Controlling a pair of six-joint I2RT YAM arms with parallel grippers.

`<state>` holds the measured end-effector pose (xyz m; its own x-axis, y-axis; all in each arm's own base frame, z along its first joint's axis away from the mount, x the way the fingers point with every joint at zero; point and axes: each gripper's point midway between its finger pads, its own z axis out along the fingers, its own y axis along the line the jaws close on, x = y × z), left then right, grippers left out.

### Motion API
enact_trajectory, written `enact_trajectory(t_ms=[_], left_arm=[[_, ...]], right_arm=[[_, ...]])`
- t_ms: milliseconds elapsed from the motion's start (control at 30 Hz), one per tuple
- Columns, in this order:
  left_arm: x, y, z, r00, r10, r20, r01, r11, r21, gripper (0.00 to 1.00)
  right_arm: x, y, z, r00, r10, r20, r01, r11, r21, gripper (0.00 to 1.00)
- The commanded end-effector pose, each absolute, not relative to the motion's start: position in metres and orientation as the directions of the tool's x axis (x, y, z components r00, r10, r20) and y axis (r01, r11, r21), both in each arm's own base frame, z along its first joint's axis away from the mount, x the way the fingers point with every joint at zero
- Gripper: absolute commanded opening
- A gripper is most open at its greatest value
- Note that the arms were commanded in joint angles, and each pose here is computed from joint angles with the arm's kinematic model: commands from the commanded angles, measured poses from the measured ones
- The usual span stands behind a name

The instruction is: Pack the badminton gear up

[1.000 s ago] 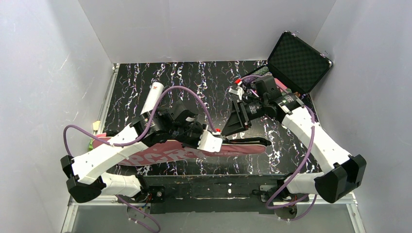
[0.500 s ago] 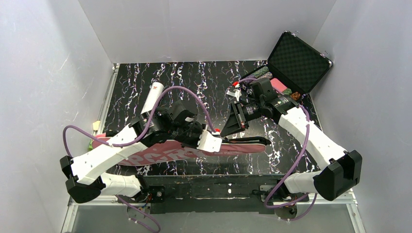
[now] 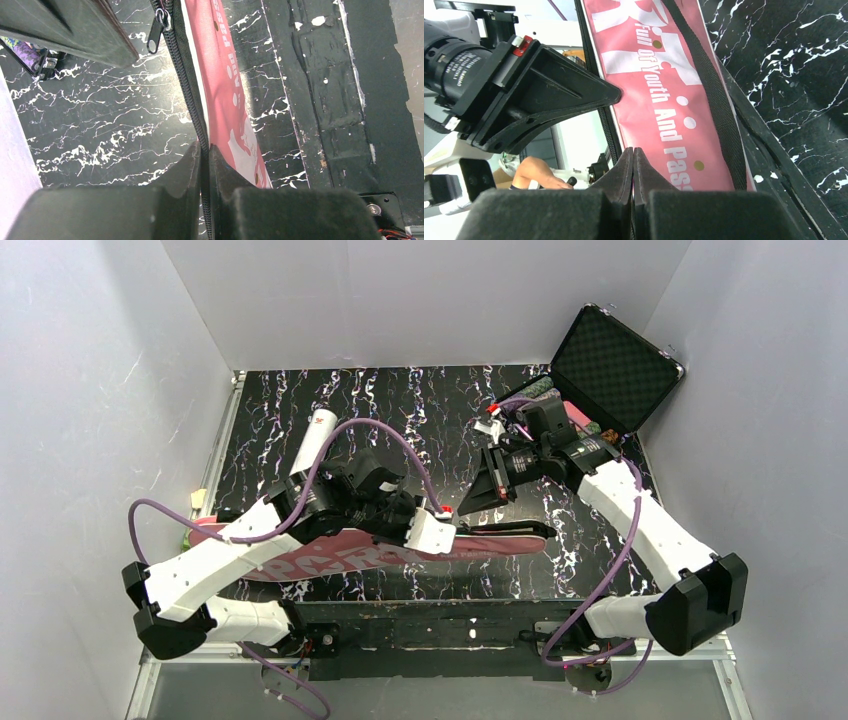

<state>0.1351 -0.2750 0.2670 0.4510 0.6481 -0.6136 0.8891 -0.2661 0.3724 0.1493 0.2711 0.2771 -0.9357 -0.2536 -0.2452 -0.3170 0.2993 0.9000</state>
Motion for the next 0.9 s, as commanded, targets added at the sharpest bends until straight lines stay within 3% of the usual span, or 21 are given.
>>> enact_trajectory(t_ms=[0, 233, 333, 400, 467, 633, 867], left_arm=[[0.136, -0.271, 0.282, 0.481, 0.616, -0.624, 0.869, -0.241, 0.432, 0.0], [0.138, -0.27, 0.28, 0.478, 0.621, -0.621, 0.87, -0.238, 0.431, 0.0], [0.14, -0.271, 0.281, 0.48, 0.621, -0.619, 0.868, -0.233, 0.439, 0.0], [0.141, -0.272, 0.281, 0.481, 0.621, -0.618, 0.867, -0.232, 0.441, 0.0], [0.141, -0.273, 0.282, 0.483, 0.618, -0.62, 0.866, -0.233, 0.442, 0.0], [0.141, -0.274, 0.282, 0.48, 0.62, -0.621, 0.868, -0.233, 0.439, 0.0], [0.142, -0.273, 0.279, 0.476, 0.628, -0.616, 0.869, -0.23, 0.437, 0.0]], right_arm=[[0.152, 0.265, 0.299, -0.919, -0.216, -0.331, -0.381, 0.26, 0.887, 0.01], [0.155, 0.263, 0.299, -0.922, -0.19, -0.338, -0.379, 0.258, 0.889, 0.04], [0.155, 0.262, 0.287, -0.928, -0.209, -0.308, -0.36, 0.299, 0.884, 0.44], [0.153, 0.264, 0.28, -0.925, -0.224, -0.308, -0.369, 0.332, 0.868, 0.56], [0.15, 0.268, 0.275, -0.921, -0.246, -0.301, -0.373, 0.344, 0.862, 0.6], [0.147, 0.273, 0.271, -0.918, -0.269, -0.291, -0.373, 0.34, 0.863, 0.56], [0.145, 0.274, 0.274, -0.914, -0.277, -0.296, -0.378, 0.32, 0.869, 0.26]])
